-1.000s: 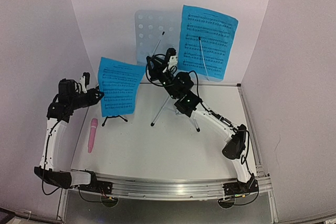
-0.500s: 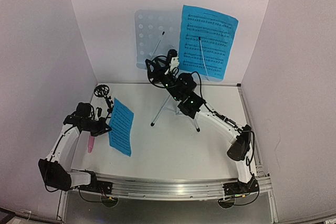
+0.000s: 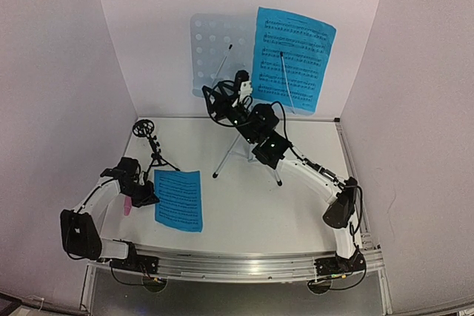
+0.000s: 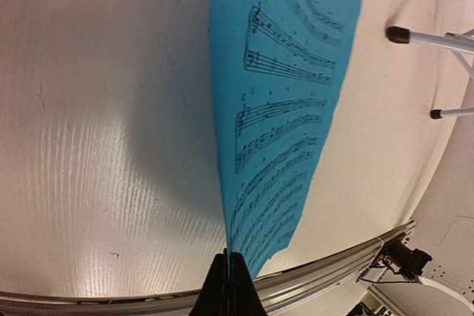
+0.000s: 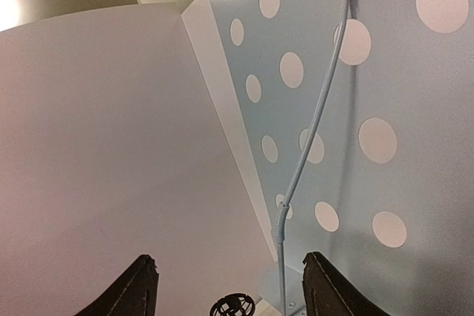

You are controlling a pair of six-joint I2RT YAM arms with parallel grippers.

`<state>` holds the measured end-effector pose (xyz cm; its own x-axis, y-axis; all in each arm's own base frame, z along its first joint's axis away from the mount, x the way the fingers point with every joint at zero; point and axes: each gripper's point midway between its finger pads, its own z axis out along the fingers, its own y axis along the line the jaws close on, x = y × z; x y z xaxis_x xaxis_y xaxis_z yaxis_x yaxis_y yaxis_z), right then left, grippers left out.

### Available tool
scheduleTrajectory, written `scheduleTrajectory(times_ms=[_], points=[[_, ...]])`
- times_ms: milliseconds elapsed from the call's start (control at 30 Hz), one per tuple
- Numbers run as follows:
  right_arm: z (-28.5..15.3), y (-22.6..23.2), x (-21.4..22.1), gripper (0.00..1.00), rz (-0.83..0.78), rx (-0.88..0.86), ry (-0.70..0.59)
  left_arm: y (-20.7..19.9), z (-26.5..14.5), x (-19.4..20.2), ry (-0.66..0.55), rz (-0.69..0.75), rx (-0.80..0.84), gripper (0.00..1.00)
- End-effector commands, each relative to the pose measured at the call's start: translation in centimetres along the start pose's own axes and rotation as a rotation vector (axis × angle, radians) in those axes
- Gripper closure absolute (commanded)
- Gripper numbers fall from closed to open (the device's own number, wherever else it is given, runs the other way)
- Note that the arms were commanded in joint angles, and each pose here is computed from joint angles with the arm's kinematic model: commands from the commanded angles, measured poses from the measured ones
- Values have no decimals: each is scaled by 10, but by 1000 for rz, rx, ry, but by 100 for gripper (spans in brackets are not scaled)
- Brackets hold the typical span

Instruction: Pack up the instrument practice props

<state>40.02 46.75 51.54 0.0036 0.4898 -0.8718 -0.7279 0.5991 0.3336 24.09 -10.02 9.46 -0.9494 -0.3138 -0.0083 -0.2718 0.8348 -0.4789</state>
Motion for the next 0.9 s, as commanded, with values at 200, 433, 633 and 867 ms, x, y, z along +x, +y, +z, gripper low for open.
scheduleTrajectory(times_ms=[200,433,633,867], points=[[-14,15,-37,34,-13,-26,-42,51,28,-11,82,-106,-183,100],[-16,14,-38,34,-19,-21,-40,59,41,-13,144,-128,-218,100],[-16,14,-39,34,-19,-24,-40,61,40,-20,149,-128,-249,100],[-17,13,-34,34,-23,-22,-27,68,41,-23,135,-138,-287,98]])
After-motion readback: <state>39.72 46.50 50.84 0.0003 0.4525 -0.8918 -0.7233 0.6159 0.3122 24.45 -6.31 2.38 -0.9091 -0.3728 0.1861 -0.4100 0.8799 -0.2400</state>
